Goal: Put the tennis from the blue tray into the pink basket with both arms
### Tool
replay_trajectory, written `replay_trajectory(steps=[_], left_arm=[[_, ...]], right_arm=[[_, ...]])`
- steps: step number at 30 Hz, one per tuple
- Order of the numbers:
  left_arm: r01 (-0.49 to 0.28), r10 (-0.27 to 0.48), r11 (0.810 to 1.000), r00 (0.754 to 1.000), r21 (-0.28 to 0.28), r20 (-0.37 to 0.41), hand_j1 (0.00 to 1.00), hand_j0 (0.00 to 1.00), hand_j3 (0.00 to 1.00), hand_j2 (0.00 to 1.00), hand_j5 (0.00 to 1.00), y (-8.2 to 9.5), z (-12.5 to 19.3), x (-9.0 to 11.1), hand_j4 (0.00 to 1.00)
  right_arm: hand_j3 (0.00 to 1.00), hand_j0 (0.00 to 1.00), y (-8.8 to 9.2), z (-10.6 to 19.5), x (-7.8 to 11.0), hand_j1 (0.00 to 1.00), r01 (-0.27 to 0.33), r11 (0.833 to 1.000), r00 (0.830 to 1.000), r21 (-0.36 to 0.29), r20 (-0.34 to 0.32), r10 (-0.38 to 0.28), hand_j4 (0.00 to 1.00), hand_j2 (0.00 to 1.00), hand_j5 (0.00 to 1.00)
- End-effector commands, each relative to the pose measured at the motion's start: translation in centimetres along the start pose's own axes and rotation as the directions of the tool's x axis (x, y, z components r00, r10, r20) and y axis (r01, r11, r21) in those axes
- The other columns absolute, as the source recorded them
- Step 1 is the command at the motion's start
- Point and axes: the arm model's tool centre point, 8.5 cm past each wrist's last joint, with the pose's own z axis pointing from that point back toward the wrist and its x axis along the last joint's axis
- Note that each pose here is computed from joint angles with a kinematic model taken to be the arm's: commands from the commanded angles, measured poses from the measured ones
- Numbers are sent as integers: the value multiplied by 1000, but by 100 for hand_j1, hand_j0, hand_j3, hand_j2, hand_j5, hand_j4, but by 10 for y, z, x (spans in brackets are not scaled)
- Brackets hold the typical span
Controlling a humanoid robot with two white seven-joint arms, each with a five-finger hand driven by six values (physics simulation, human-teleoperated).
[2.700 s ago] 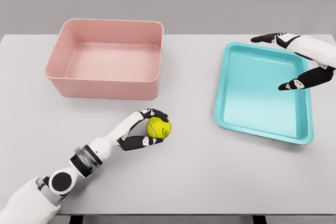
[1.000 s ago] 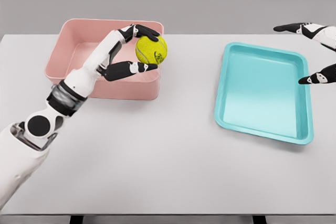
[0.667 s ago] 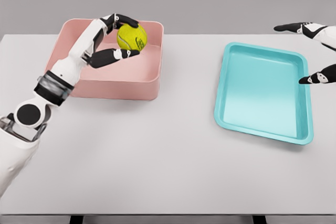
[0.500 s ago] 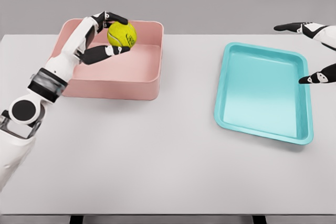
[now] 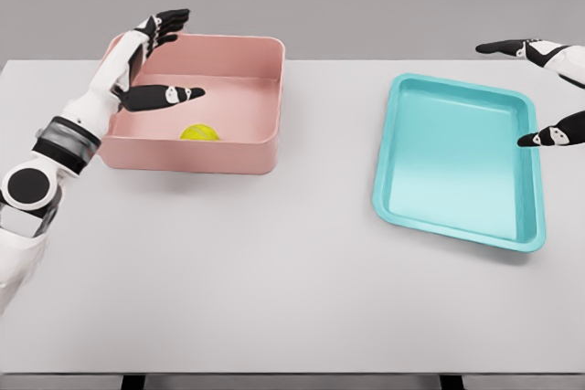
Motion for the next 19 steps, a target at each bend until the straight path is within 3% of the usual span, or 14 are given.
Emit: replay_trajectory(steps=[1,3,4,5,6,8,9,11,13,16,19], left_arm=[[44,-42,999,991,-15,125,100,100,100,100,100,9,7,20,100],[108,-91,993,958,-49,273,100,100,100,100,100,14,21,37,100],[148,-107,985,930,-90,353,100,100,100,100,100,11,29,44,100],[208,-133,970,890,-127,437,100,100,100,100,100,16,41,50,100],[262,-158,950,872,-168,463,100,100,100,100,100,19,51,50,100],[330,-218,916,887,-228,408,100,100,100,100,100,30,68,39,100],[379,-268,885,889,-269,371,100,100,100,100,100,31,81,28,100],[485,-371,818,855,-308,361,100,100,100,100,100,32,89,19,100],[523,-410,789,839,-323,357,100,100,100,100,100,33,93,15,100],[538,-434,770,835,-341,337,100,100,100,100,100,40,100,12,100],[532,-430,771,841,-350,329,100,100,100,100,100,38,104,9,100]], right_arm=[[100,100,0,0,1,100,5,1000,1000,-2,3,-5,100,100,100],[100,100,-1,0,0,100,5,1000,1000,-1,0,-5,100,100,100],[100,100,-1,1,0,100,3,1000,1000,-2,-1,-3,100,100,100],[100,100,-1,0,1,100,3,1000,1000,-2,2,-3,100,100,100],[100,100,-1,0,1,100,4,1000,1000,-3,2,-4,100,100,100],[100,100,-1,0,1,100,4,1000,1000,-3,2,-4,100,100,100],[100,100,0,0,0,100,6,1000,1000,-2,1,-6,100,100,100],[100,100,-1,0,0,100,5,1000,1000,-1,0,-5,100,100,100],[100,100,-1,0,0,100,5,1000,1000,-1,0,-5,100,100,100],[100,100,-1,0,0,100,5,1000,1000,-1,0,-5,100,100,100],[100,100,0,0,0,100,7,1000,1000,1,0,-7,100,100,100]])
